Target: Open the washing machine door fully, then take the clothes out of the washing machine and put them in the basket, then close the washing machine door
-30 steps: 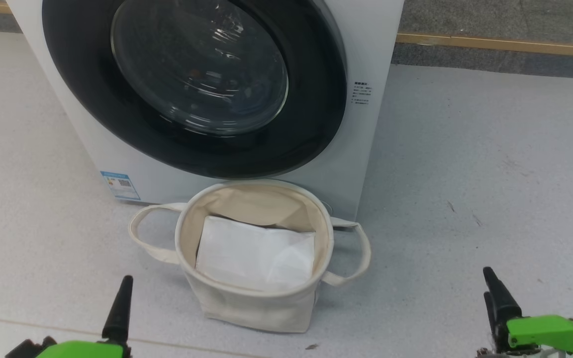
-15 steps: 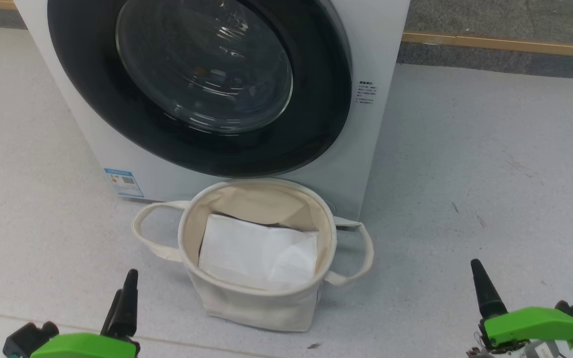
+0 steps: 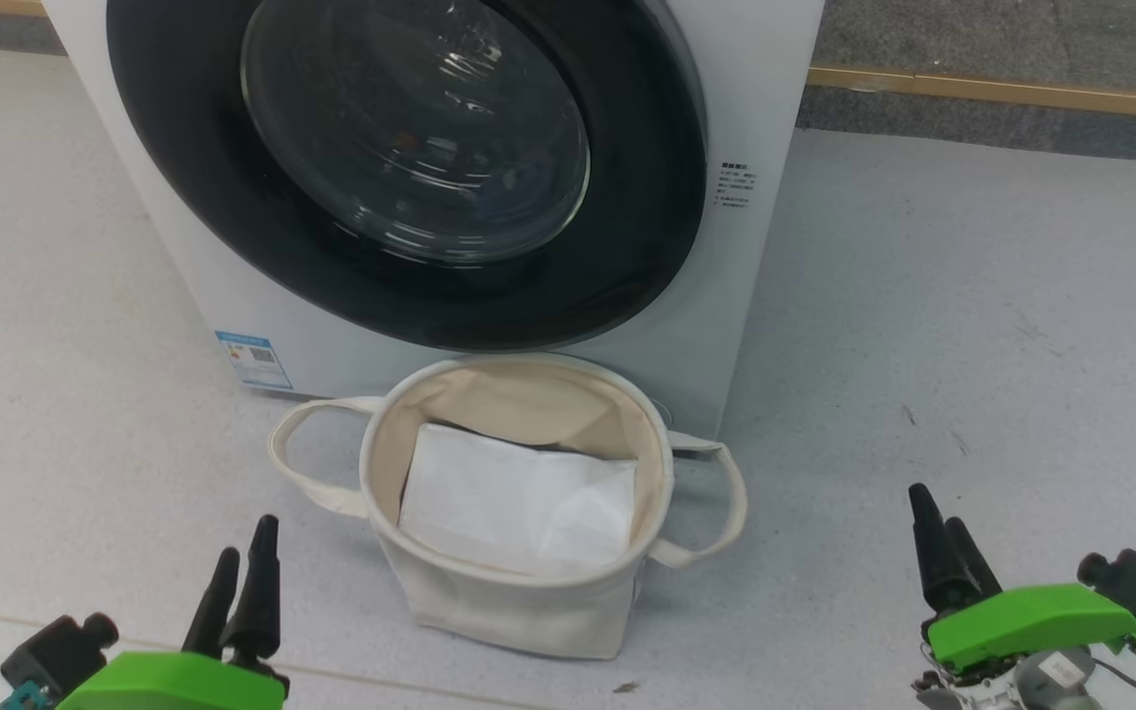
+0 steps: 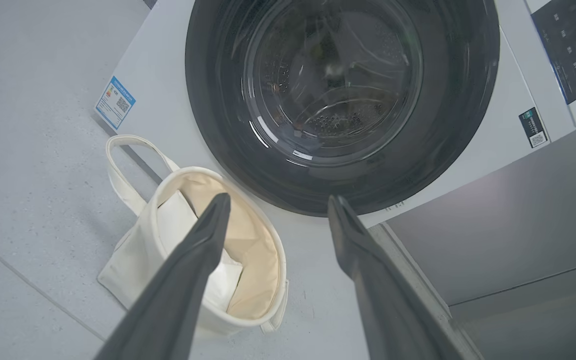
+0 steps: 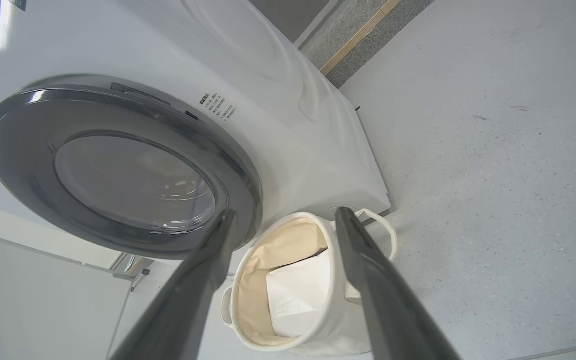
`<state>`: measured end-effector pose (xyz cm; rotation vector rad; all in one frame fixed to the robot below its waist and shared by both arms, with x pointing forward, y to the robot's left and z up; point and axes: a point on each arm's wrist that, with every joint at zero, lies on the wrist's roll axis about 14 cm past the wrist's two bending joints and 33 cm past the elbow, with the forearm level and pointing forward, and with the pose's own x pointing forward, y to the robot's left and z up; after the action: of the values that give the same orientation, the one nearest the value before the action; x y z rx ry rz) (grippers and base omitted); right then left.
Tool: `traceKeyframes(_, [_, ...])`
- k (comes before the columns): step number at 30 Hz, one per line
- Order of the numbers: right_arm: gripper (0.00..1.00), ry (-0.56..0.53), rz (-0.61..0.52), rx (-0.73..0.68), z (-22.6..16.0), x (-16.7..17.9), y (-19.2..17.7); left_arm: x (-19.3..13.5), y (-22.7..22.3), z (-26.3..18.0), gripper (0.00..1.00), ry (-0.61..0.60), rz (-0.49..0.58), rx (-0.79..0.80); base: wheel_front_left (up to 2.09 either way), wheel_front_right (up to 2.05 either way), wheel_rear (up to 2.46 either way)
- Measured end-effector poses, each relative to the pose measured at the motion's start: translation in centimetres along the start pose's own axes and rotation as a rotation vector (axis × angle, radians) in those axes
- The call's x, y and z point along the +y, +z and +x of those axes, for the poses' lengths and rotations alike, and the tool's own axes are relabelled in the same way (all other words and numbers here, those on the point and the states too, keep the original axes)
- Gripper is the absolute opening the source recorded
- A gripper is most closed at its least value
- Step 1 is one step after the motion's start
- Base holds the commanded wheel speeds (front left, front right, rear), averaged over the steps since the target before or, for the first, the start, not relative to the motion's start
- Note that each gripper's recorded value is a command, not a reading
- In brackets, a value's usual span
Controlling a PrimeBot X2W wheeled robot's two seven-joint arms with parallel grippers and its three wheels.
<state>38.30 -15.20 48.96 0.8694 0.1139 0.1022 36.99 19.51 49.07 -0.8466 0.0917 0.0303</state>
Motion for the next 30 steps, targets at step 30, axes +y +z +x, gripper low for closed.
traceKeyframes(30, [1.0,0.144,-0.341,-0.002,0.2,4.2,-1.0,-0.6,1.5,-0.5,1.0,-0.011,0.311,-0.082,0.0,0.0,0.0])
